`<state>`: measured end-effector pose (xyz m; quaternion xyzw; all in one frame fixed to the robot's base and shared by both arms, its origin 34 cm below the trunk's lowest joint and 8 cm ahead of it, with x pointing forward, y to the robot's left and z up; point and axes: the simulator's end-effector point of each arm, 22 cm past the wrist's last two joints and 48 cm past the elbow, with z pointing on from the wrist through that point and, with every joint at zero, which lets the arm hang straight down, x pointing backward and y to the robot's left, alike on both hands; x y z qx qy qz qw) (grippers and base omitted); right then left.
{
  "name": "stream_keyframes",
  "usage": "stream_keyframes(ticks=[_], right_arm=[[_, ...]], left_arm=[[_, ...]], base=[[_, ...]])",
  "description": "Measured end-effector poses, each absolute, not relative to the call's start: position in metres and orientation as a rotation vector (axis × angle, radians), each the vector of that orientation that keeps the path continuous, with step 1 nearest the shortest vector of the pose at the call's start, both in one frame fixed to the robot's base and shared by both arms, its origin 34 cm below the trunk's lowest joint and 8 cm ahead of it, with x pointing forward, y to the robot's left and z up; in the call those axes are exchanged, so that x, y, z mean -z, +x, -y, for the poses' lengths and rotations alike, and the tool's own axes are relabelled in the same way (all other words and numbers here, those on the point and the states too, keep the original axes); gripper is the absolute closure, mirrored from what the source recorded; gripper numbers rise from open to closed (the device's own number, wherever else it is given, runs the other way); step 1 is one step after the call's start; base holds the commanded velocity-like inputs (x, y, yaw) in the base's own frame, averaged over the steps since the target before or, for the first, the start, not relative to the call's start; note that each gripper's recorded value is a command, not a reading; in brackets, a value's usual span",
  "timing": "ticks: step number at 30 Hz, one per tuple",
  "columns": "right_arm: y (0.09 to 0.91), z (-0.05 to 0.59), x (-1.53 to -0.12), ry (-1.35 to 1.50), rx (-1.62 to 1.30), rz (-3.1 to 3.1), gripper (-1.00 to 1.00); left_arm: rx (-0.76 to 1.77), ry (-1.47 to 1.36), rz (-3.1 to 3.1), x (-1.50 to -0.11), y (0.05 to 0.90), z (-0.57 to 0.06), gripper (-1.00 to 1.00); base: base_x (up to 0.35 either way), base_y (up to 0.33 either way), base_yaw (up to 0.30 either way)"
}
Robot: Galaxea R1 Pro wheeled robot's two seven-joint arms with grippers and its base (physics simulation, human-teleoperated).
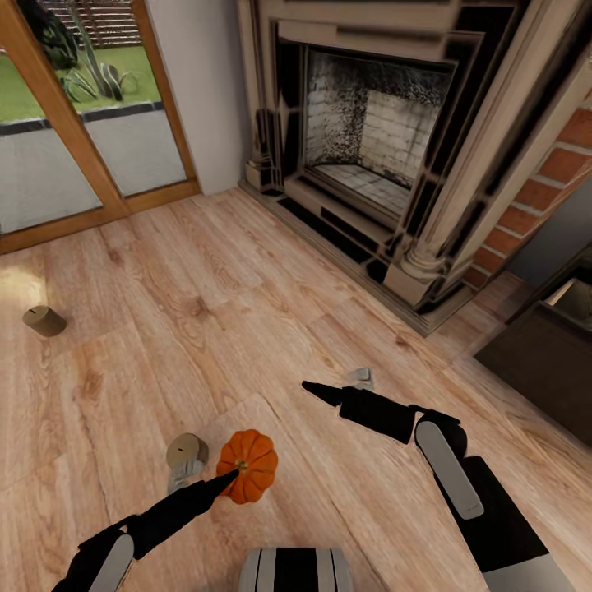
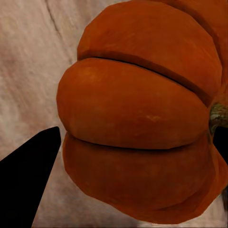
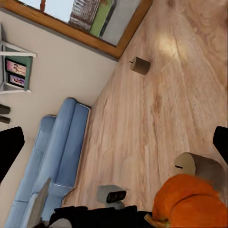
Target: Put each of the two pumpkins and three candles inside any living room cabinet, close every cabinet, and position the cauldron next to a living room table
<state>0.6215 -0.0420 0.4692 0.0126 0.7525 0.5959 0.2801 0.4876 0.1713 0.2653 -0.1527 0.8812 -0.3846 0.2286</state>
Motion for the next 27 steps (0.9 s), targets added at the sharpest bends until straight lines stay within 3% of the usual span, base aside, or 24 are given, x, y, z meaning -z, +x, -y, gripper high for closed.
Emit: stream_keyframes(ticks=[9, 27], right_arm=[[0.629, 0.063, -0.463, 0.107, -1.562, -2.031, -1.0], [0.636, 0.078, -0.489, 0.121, -1.524, -1.998, -1.0]], left_arm=[[1.205, -0.385, -2.414, -0.355, 0.503, -0.17, 1.0], [1.304, -0.446, -2.338, -0.403, 0.51, -0.18, 1.0]], base=[[0.0, 0.0, 0.0], [0.0, 0.0, 0.0]])
